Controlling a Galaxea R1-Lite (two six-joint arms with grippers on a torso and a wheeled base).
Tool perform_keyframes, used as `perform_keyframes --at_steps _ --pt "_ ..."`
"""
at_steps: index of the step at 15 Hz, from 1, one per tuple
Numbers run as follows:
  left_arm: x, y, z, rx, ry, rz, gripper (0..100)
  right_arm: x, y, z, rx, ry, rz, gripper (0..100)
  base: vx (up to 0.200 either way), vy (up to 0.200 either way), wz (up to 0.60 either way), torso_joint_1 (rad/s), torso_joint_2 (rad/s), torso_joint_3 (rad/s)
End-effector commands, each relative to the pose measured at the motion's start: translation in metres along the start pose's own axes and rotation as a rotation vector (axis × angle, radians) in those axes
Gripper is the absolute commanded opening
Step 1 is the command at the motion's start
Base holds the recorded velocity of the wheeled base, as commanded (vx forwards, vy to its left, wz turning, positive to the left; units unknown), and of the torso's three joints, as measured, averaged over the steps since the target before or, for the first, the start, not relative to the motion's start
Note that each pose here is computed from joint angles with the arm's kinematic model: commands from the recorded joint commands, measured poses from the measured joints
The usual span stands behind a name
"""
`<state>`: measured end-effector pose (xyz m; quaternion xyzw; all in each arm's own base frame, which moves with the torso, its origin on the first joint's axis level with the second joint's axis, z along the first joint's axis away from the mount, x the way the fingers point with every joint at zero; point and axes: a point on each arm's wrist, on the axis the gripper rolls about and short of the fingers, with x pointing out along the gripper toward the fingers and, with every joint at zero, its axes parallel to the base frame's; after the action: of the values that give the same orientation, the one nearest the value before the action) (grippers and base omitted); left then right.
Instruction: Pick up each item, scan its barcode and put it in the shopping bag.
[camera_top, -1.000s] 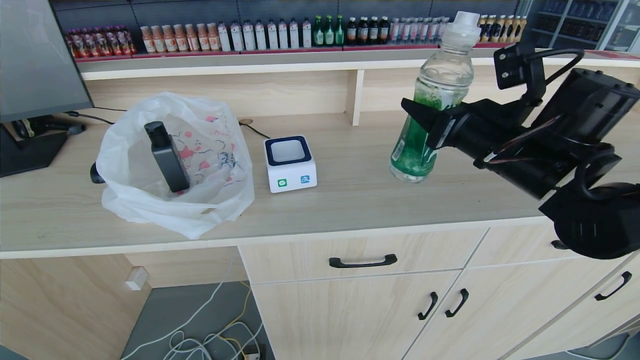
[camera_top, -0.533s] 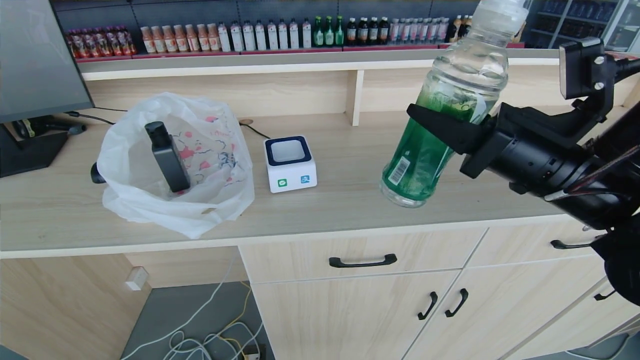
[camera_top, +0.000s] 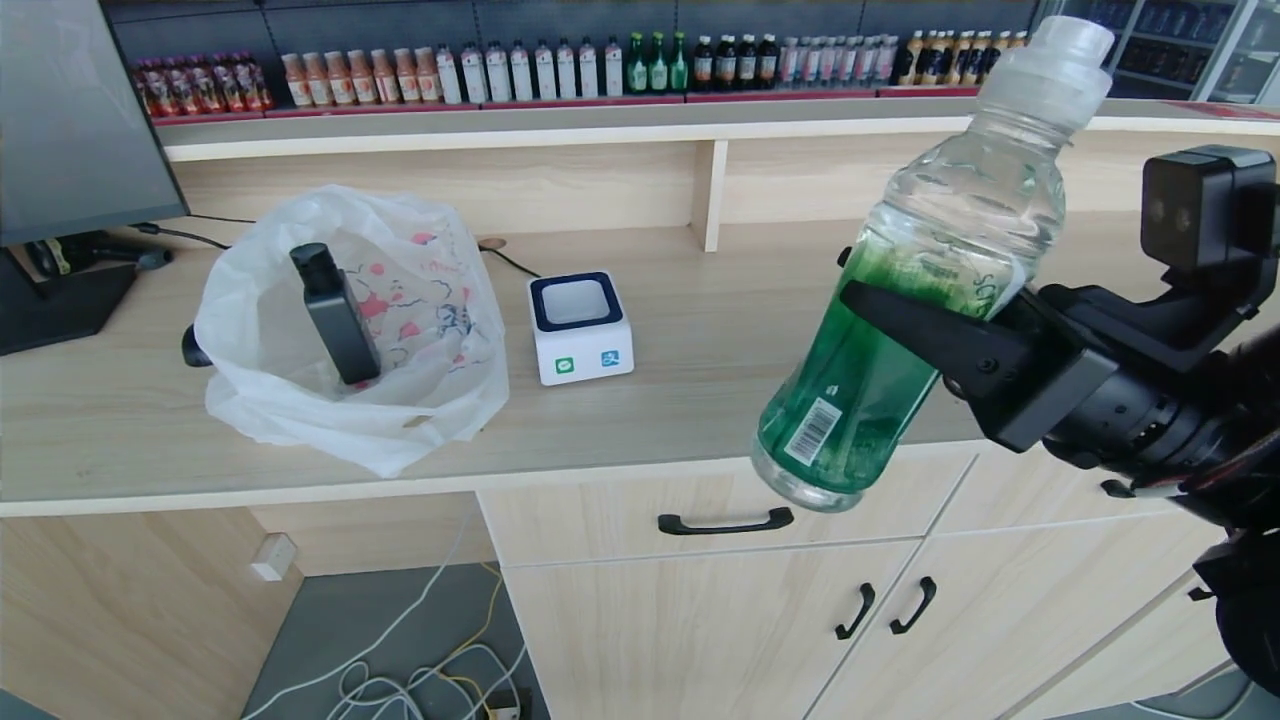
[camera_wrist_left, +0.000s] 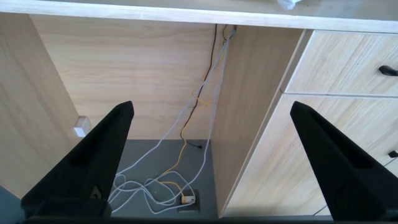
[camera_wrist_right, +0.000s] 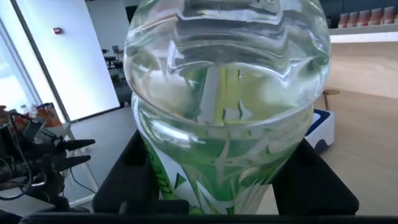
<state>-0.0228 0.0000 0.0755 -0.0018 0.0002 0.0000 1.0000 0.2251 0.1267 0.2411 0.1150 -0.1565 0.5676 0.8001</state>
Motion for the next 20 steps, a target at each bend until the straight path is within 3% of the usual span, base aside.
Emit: perform_keyframes --at_steps 1,6,13,17,20 --pt "0.0 0.0 0.0 0.001 0.0 0.0 100 0.004 0.003 -0.007 0.04 0.011 0.027 0 0.0 0.0 0.0 0.0 0.0 0.0" --pt "0.0 0.0 0.0 0.001 0.0 -0.002 100 0.018 0.011 -0.011 0.221 0.017 0.122 0 0.0 0.0 0.0 0.0 0.0 0.0" --pt "0.0 0.0 0.0 -0.001 0.0 0.0 100 0.018 0.014 -0.007 0.251 0.036 0.187 0 0.0 0.0 0.0 0.0 0.0 0.0" --pt "0.0 0.0 0.0 0.001 0.0 0.0 100 0.019 0.03 0.004 0.308 0.022 0.243 0 0.0 0.0 0.0 0.0 0.0 0.0" --pt "0.0 0.0 0.0 -0.001 0.0 0.0 100 0.019 0.03 0.005 0.308 0.02 0.244 0 0.0 0.0 0.0 0.0 0.0 0.0"
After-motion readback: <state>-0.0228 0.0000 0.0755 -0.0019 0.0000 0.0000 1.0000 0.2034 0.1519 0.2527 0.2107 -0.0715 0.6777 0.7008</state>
